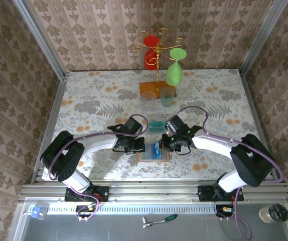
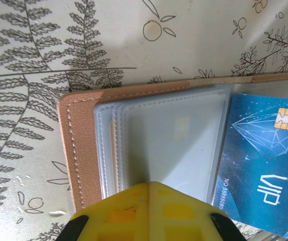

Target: Take the credit cards out of the card holder

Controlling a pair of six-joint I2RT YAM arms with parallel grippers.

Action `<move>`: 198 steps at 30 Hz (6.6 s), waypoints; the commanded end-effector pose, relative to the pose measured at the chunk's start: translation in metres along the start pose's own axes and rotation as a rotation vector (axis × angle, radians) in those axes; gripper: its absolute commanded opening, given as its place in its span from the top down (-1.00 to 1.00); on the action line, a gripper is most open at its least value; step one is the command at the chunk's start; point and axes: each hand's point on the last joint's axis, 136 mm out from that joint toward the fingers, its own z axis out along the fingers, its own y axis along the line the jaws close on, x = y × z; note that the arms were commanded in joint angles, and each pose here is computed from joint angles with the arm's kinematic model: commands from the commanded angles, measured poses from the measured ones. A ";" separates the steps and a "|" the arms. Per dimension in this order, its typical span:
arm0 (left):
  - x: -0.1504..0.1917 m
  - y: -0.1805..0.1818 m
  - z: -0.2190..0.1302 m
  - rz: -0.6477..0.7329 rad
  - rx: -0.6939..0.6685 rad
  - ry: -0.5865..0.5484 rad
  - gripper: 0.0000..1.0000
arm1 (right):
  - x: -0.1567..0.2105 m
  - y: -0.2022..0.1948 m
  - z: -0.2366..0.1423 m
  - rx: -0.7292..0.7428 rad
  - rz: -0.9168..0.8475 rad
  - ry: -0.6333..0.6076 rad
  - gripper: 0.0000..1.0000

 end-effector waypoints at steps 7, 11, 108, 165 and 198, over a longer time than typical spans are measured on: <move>0.008 0.012 0.007 -0.003 -0.032 0.029 0.94 | -0.002 0.005 0.007 0.051 -0.014 0.005 0.86; 0.008 0.013 0.007 -0.003 -0.032 0.033 0.94 | 0.001 0.008 0.007 0.049 -0.004 0.009 0.72; 0.009 0.053 -0.045 -0.129 0.010 -0.127 0.70 | -0.150 0.018 -0.007 0.103 -1.393 0.572 1.00; -0.005 0.013 -0.023 -0.026 0.096 -0.079 0.78 | -0.070 0.046 -0.040 0.095 -0.547 -0.061 0.57; 0.015 0.041 -0.005 -0.047 -0.019 -0.024 0.84 | -0.014 0.041 -0.003 -0.023 -0.076 -0.059 0.51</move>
